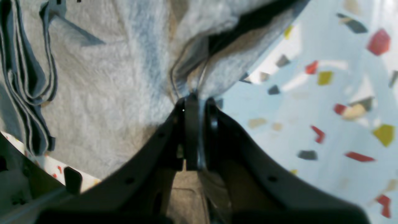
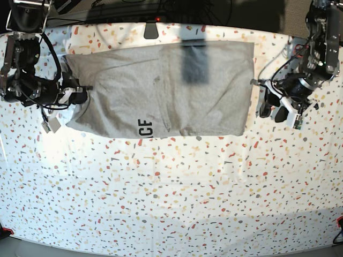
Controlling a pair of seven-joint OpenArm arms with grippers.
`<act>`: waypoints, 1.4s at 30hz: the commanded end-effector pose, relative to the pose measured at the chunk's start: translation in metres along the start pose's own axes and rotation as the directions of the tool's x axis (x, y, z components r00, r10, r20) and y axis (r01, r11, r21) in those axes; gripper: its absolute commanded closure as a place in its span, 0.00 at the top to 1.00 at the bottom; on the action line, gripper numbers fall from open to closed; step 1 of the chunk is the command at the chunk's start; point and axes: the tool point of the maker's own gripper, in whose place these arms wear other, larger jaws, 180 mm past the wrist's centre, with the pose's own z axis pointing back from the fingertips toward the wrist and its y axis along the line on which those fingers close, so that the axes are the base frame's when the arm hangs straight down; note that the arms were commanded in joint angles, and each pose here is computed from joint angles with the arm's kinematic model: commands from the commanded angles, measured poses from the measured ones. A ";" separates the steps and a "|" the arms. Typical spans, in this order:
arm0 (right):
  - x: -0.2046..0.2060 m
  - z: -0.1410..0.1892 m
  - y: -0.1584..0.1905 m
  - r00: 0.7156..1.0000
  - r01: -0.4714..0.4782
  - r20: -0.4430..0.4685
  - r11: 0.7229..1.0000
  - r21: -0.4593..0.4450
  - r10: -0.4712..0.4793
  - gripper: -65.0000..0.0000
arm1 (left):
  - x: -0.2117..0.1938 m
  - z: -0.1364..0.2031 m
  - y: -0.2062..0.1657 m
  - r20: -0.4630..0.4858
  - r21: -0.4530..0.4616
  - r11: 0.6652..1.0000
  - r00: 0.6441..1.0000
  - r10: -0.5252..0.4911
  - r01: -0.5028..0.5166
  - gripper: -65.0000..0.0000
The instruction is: Fold the T-shirt properly
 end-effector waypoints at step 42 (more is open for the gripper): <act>0.060 -0.038 0.316 0.939 -0.317 0.290 0.798 0.512 0.187 0.00 | -0.087 -0.006 -0.047 -0.157 -0.234 0.952 0.974 0.162 -0.196 0.42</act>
